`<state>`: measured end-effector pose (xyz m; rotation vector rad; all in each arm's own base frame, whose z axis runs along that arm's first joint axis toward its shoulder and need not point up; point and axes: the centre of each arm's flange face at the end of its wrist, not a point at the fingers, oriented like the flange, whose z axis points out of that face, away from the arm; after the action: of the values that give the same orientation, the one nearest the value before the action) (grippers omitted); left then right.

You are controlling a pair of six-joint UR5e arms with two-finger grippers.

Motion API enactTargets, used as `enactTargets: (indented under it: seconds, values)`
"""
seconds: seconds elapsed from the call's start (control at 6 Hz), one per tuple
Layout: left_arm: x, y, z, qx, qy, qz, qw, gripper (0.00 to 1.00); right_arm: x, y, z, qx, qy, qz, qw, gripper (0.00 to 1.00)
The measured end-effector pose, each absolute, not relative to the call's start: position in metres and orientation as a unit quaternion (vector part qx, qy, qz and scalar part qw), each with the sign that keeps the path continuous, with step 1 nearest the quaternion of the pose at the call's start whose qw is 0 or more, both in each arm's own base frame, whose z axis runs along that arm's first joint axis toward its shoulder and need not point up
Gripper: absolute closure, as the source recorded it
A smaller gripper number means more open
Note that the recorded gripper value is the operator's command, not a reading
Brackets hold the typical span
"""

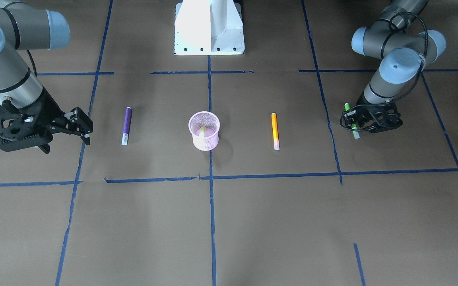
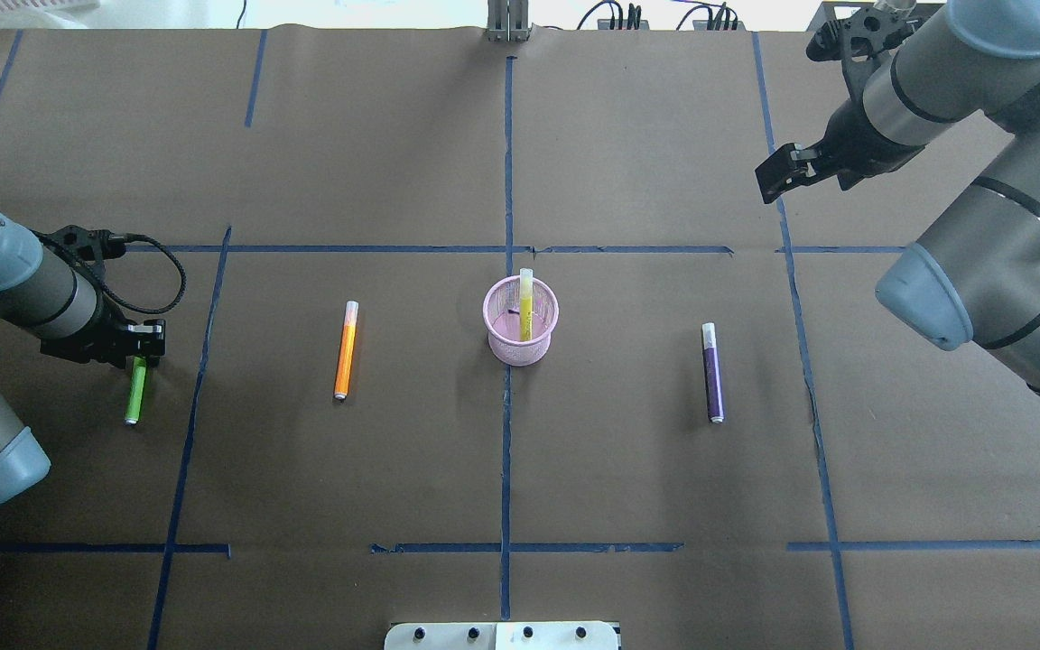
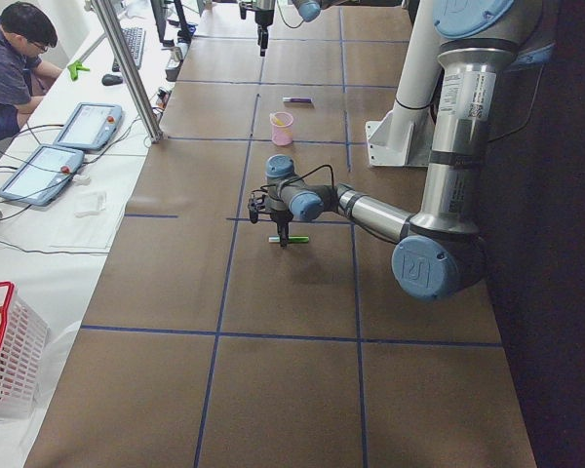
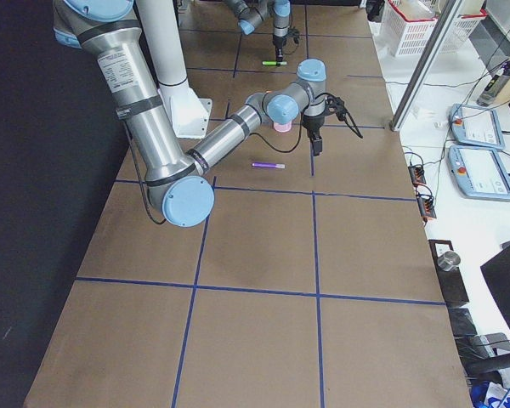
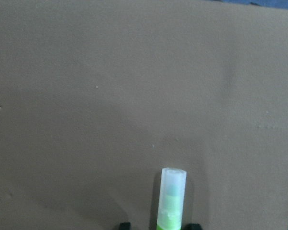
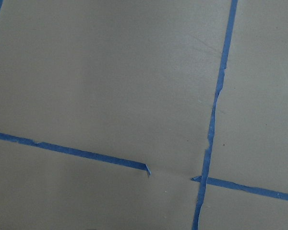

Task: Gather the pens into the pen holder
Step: 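Lift the green marker with the left gripper and lower it into the pink cup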

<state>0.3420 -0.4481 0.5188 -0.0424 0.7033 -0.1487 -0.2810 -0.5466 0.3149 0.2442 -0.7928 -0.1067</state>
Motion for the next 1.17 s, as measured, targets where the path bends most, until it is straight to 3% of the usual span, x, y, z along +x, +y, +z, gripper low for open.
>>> enactTargets:
  seconds: [0.67, 1.17]
  values:
    - [0.34, -0.448, 0.477, 0.003, 0.371, -0.064, 0.927, 1.0, -0.281, -0.546, 0.316, 0.119, -0.384, -0.052, 0.914, 0.0]
    - [0.341, -0.471, 0.349, 0.119, 0.427, -0.09, 0.892, 1.0, -0.28, -0.544, 0.325, 0.125, -0.386, -0.053, 0.913, 0.0]
